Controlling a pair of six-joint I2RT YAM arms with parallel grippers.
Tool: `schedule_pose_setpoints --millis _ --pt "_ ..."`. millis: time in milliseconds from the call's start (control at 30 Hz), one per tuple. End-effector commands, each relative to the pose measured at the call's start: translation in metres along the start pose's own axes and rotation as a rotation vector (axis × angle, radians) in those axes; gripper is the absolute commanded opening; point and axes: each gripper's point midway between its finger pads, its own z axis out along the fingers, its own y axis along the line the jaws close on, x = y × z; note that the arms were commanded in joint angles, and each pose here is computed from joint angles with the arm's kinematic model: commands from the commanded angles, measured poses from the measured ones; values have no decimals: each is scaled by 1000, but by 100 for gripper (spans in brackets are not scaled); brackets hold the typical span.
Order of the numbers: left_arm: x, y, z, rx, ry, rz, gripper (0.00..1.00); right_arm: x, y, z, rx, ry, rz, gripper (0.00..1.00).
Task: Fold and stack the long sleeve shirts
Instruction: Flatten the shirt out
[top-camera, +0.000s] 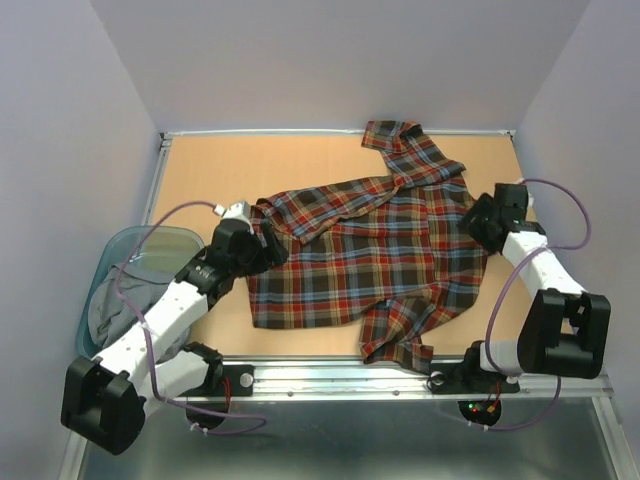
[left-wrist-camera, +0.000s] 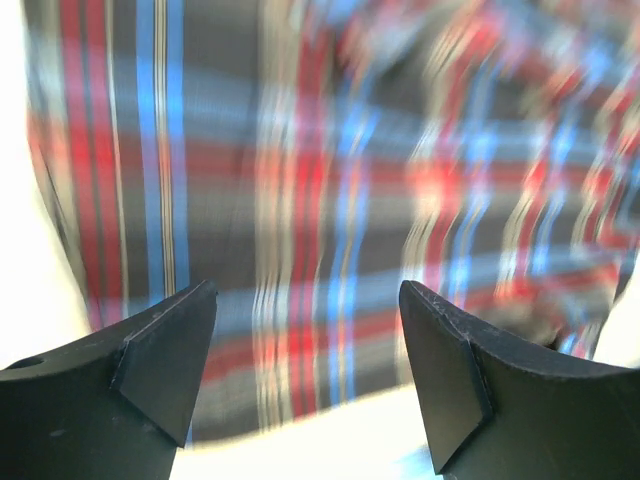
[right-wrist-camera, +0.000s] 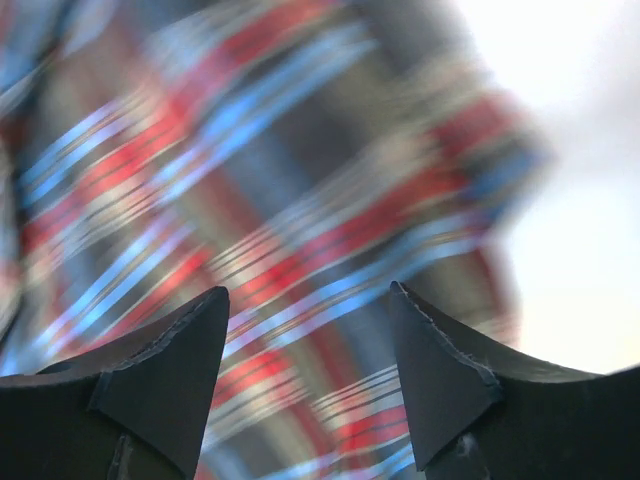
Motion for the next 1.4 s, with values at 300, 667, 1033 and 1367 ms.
schedule_pose_setpoints --millis 300,667,1033,1367 --pt "-102 -77 63 -27 -193 731 78 91 96 -46 -328 179 -339 78" --pt "-90 -98 141 59 -36 932 63 102 84 -44 -286 226 -343 78" --pt "-47 -83 160 120 167 973 64 95 73 -37 -209 214 -407 79" --pt "-50 -64 166 20 171 995 43 102 70 -30 -199 247 -430 79"
